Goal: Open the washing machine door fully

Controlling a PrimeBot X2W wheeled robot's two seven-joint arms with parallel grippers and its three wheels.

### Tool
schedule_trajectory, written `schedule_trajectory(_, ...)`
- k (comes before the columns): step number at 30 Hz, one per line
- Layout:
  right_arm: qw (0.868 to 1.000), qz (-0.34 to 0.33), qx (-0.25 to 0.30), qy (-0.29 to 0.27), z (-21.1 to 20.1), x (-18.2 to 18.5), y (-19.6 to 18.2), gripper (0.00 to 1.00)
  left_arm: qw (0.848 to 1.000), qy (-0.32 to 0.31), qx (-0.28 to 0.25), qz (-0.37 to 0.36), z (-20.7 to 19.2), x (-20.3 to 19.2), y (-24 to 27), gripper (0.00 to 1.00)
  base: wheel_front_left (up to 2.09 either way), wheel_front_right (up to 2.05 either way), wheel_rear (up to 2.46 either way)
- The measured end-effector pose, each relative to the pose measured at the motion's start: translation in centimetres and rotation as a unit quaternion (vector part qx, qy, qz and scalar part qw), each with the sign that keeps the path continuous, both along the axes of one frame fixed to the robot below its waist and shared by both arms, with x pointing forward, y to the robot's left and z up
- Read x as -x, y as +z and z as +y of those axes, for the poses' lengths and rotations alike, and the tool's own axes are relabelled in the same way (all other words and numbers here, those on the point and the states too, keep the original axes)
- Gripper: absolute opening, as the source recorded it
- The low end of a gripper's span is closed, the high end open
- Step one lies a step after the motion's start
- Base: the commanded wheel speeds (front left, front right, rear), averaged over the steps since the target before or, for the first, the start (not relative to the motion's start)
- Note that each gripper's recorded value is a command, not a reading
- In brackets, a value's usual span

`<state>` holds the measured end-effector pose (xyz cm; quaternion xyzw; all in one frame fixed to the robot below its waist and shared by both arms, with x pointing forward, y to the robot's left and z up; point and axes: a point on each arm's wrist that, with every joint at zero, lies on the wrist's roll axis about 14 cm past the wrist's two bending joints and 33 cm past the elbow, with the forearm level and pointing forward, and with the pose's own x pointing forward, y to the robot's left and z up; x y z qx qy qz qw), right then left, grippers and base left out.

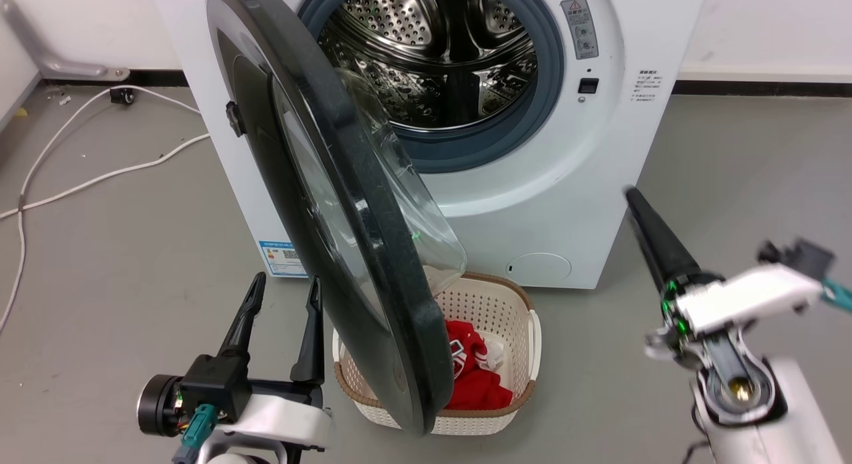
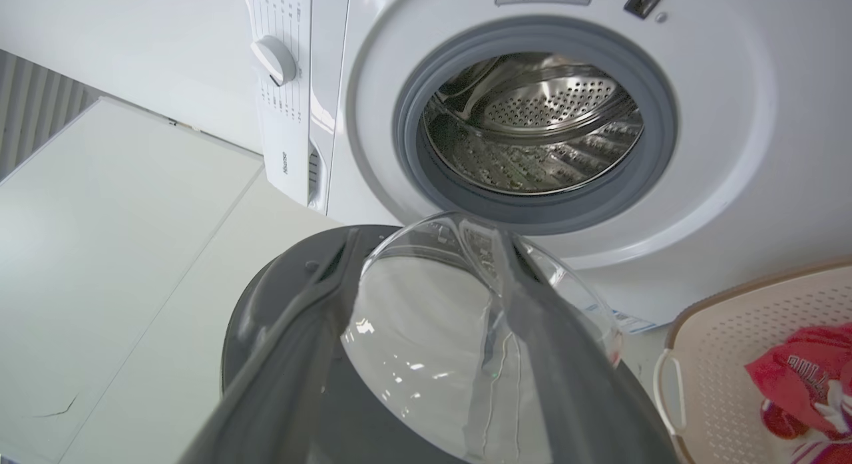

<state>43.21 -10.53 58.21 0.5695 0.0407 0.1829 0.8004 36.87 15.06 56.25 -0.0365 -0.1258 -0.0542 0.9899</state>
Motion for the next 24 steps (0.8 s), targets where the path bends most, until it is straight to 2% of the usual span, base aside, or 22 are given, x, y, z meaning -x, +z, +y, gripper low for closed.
schedule_trajectory(3,0.996,-0.001,0.032,-0.087,-3.2,1.2,-1.9,1.00,1.000,0.000,0.000,0.000,0.0,0.1,0.0,1.00,0.00,0.00,0.00)
schedule_trajectory(5,0.988,-0.006,0.060,-0.140,-5.2,2.2,-2.9,1.00,1.000,0.001,0.000,0.001,0.1,0.2,-0.1,1.00,0.00,0.00,0.00)
schedule_trajectory(7,0.977,-0.014,0.100,-0.190,-7.1,3.3,-3.7,1.00,1.000,0.002,0.000,0.001,0.1,0.3,-0.1,1.00,0.00,0.00,0.00)
schedule_trajectory(10,0.951,-0.036,0.189,-0.242,-9.5,4.7,-4.1,1.00,1.000,0.005,0.000,0.001,0.2,0.3,-0.1,1.00,0.00,0.00,0.00)
schedule_trajectory(14,0.902,-0.089,0.317,-0.277,-11.2,5.6,-2.2,1.00,1.000,0.007,0.000,0.006,0.3,0.3,-0.4,1.00,0.00,0.00,0.00)
schedule_trajectory(18,0.833,-0.160,0.439,-0.296,-11.0,6.5,1.2,1.00,1.000,0.008,0.001,0.005,0.4,0.3,-0.4,1.00,0.00,0.00,0.00)
schedule_trajectory(21,0.790,-0.202,0.504,-0.286,-9.5,7.1,2.7,1.00,1.000,0.010,0.001,0.005,0.5,0.4,-0.4,1.00,0.00,0.00,0.00)
schedule_trajectory(23,0.772,-0.215,0.536,-0.267,-8.0,7.5,2.4,1.00,1.000,0.011,0.000,0.004,0.6,0.4,-0.3,1.00,0.00,0.00,0.00)
schedule_trajectory(24,0.770,-0.215,0.544,-0.254,-7.3,7.6,2.0,1.00,1.000,0.012,0.000,0.004,0.6,0.4,-0.3,1.00,0.00,0.00,0.00)
